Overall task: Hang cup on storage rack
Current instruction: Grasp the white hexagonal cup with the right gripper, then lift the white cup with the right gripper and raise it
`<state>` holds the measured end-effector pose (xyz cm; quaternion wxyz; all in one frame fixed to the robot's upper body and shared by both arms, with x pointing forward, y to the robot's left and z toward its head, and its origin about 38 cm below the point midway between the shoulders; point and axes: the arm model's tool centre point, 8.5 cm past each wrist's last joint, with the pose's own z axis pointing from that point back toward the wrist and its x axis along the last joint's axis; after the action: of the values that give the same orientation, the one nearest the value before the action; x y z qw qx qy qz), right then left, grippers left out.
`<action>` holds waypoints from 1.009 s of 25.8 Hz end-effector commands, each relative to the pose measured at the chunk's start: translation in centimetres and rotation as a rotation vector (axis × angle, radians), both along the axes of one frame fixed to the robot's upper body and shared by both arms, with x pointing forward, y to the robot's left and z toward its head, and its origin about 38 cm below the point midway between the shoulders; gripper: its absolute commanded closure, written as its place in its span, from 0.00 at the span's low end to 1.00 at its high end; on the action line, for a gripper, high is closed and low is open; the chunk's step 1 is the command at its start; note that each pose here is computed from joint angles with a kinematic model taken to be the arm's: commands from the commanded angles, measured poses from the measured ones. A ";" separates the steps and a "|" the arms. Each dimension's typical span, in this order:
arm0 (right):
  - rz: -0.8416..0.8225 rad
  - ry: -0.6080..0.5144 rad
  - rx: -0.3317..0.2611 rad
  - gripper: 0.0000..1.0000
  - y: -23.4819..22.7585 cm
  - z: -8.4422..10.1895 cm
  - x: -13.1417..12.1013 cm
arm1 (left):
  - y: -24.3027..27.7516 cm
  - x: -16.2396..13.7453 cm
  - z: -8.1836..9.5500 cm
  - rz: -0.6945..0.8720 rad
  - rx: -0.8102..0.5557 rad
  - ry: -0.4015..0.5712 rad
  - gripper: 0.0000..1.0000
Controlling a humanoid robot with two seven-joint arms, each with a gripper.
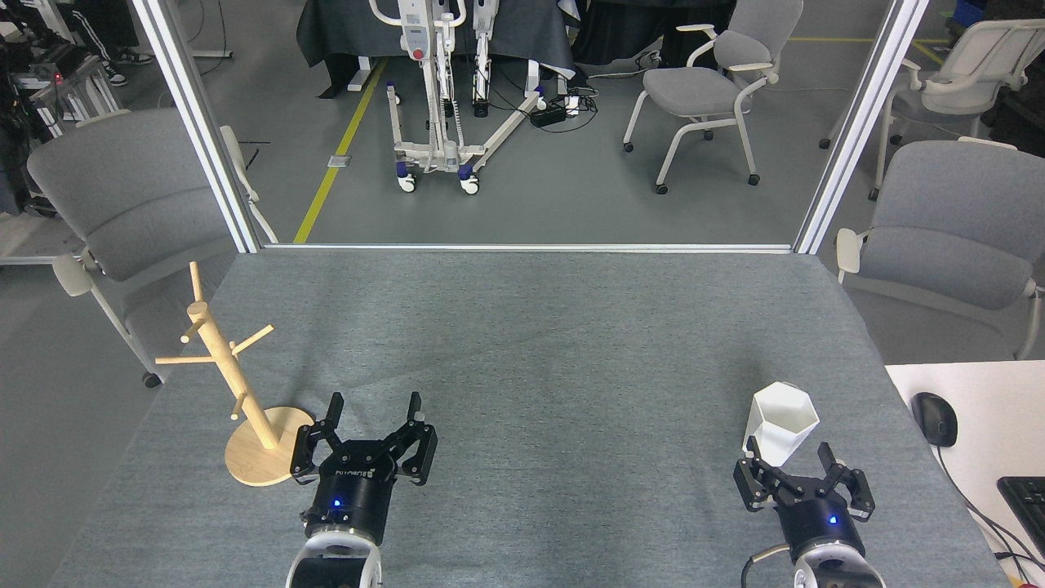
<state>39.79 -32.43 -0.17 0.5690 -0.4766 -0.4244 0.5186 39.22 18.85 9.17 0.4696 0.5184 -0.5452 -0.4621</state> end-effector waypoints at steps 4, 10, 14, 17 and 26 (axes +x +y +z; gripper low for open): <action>0.005 0.002 -0.004 0.01 -0.2 0.1 0.3 | 0.0 0.1 -0.5 0.003 0.001 0.015 0.01; 0.000 0.013 -0.019 0.01 -1.2 0.1 0.8 | 0.0 0.1 -0.8 0.003 0.002 0.023 0.01; -0.002 0.016 -0.021 0.01 -1.4 0.1 1.0 | 0.0 0.1 -0.9 0.003 0.002 0.026 0.01; -0.005 0.018 -0.018 0.01 -1.5 0.1 1.1 | 0.0 0.1 -1.2 0.003 0.001 0.035 0.01; 0.000 0.028 -0.013 0.01 -0.9 0.5 3.7 | -0.2 0.4 -1.0 0.002 -0.001 0.029 0.01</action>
<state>42.75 -33.42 0.21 0.5715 -0.4734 -0.4128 0.5281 39.52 18.73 8.09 0.4788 0.5116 -0.5372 -0.4695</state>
